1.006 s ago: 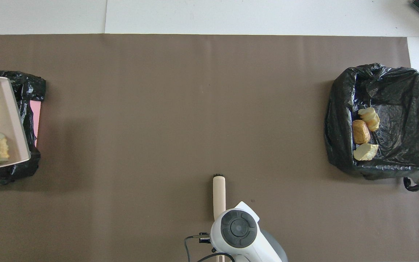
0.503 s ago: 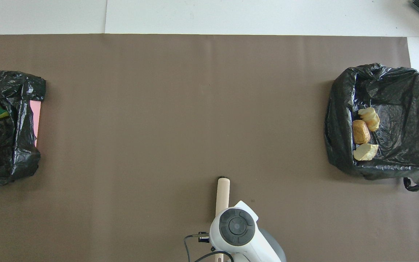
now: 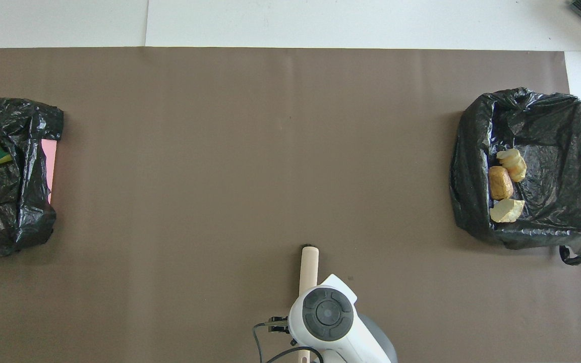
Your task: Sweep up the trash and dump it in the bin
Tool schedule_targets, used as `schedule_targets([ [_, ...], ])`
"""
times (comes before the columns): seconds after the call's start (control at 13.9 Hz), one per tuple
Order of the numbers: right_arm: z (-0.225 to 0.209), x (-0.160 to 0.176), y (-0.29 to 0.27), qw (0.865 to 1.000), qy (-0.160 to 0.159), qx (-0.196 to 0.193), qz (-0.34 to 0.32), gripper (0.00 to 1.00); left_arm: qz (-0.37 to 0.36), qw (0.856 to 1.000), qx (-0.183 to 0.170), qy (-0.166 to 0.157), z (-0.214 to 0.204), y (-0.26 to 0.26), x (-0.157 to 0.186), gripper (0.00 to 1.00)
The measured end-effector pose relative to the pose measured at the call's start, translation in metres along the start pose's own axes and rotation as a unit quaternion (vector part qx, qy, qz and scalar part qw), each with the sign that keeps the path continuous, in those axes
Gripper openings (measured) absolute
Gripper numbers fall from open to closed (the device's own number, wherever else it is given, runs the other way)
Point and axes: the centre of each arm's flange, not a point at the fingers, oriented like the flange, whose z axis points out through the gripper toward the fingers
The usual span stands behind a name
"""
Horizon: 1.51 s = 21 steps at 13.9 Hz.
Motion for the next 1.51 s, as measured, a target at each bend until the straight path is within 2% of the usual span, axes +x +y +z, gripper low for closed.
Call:
schedule_targets([
  [0.29,-0.072,0.070,0.037,0.997,0.080,0.012,0.015,1.00,-0.008,0.999,-0.008,-0.047,-0.004,-0.001,-0.003,0.32],
  [0.57,-0.115,0.100,0.057,0.990,0.143,-0.016,0.008,1.00,-0.020,0.995,-0.019,-0.101,-0.011,-0.005,0.002,0.32],
  [0.72,-0.142,0.118,0.077,0.986,0.164,-0.015,0.021,1.00,-0.031,0.991,-0.030,-0.130,-0.022,-0.010,0.017,0.32],
  [1.08,-0.244,0.149,0.158,0.987,0.157,-0.036,0.025,1.00,-0.042,0.984,-0.047,-0.164,-0.050,-0.012,0.036,0.32],
  [1.37,-0.311,0.141,0.225,0.988,0.138,-0.047,0.046,1.00,-0.049,0.977,-0.056,-0.200,-0.079,-0.011,0.053,0.32],
  [1.51,-0.341,0.133,0.256,0.989,0.133,-0.038,0.054,1.00,-0.045,0.972,-0.060,-0.224,-0.093,-0.013,0.072,0.32],
])
